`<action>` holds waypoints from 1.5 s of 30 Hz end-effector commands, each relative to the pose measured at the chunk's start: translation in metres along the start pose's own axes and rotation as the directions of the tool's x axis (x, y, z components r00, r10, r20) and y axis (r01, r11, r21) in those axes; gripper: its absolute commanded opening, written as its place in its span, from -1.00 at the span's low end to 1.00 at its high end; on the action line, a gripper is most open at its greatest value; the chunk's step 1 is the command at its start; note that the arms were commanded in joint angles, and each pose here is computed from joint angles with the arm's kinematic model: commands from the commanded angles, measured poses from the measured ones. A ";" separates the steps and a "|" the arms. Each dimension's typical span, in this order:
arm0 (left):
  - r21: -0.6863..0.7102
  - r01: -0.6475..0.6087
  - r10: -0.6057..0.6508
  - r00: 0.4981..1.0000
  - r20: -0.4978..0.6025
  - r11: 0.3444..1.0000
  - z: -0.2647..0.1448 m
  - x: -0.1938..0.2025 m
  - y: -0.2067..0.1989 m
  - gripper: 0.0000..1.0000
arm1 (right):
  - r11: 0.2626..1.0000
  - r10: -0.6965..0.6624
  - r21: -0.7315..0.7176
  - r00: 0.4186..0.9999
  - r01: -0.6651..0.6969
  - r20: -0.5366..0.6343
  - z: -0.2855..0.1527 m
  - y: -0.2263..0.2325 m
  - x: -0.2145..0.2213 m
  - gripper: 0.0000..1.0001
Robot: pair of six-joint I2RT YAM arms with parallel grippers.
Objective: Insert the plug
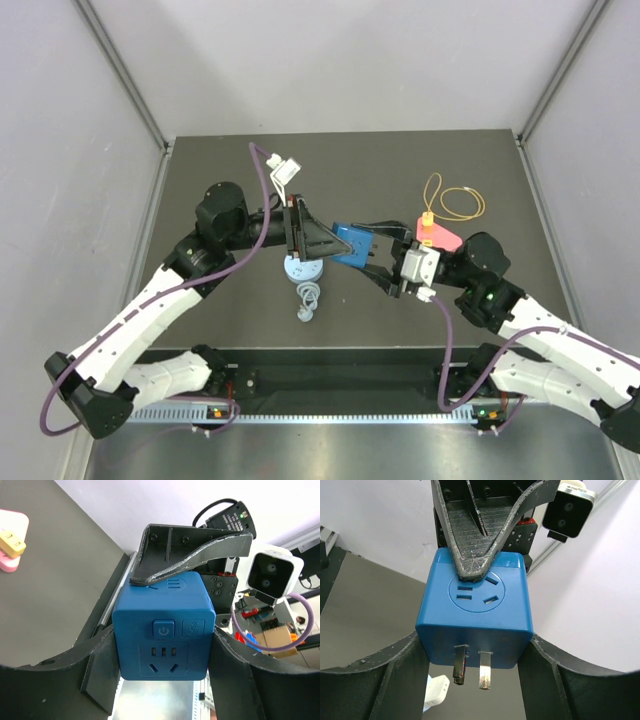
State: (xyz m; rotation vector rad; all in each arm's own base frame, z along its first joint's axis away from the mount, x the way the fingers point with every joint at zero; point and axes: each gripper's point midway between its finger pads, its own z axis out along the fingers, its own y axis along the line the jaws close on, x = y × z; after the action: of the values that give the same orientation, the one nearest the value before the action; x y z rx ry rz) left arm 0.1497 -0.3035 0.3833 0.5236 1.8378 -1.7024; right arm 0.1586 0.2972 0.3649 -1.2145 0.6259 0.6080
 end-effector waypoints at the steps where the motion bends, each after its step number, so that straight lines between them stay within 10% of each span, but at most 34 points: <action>1: 0.012 0.095 -0.094 0.991 -0.095 0.995 0.006 0.012 -0.005 -0.41 | 0.994 -0.092 -0.044 0.994 0.095 0.060 0.007 -0.002 -0.020 -1.00; 4: 0.011 0.069 -0.068 0.994 -0.084 0.998 0.006 0.011 -0.003 -0.97 | 0.997 -0.078 -0.025 0.996 0.079 0.047 0.007 -0.005 -0.018 -0.94; 7: -0.022 0.036 -0.037 0.997 -0.064 0.999 0.005 0.008 0.003 -1.00 | 0.998 -0.059 0.007 0.997 0.058 0.040 0.004 -0.008 -0.016 -0.66; 12: -0.079 -0.013 0.009 0.998 -0.055 0.997 0.003 0.003 0.018 -1.00 | 1.000 -0.012 0.011 0.999 0.011 0.033 -0.002 -0.001 -0.012 0.05; 16: -0.185 -0.062 0.058 0.998 -0.026 0.981 -0.003 -0.008 0.038 -1.00 | 0.999 0.050 0.015 0.998 -0.050 0.049 -0.007 0.010 -0.007 0.99; 24: -0.509 -0.285 0.272 0.957 -0.100 0.812 -0.038 -0.020 0.109 -1.00 | 0.980 0.175 0.086 0.982 -0.181 0.064 -0.038 0.030 -0.002 1.00; 33: -0.731 -0.527 0.271 0.850 -0.451 0.435 -0.087 0.001 0.228 -1.00 | 0.925 0.216 0.311 0.975 -0.220 0.048 -0.074 0.011 0.005 0.99; 45: -0.661 -0.614 0.046 0.747 -0.664 0.431 -0.086 0.051 0.302 -1.00 | 0.898 0.311 0.306 0.948 -0.315 0.061 -0.069 0.010 0.003 0.99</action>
State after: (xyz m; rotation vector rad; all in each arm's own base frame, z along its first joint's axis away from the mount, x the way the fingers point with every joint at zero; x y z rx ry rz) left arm 0.2839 -0.1899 0.1270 0.8832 2.4305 -0.1711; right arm 0.1513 0.2287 0.3268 -0.8417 0.8831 0.6800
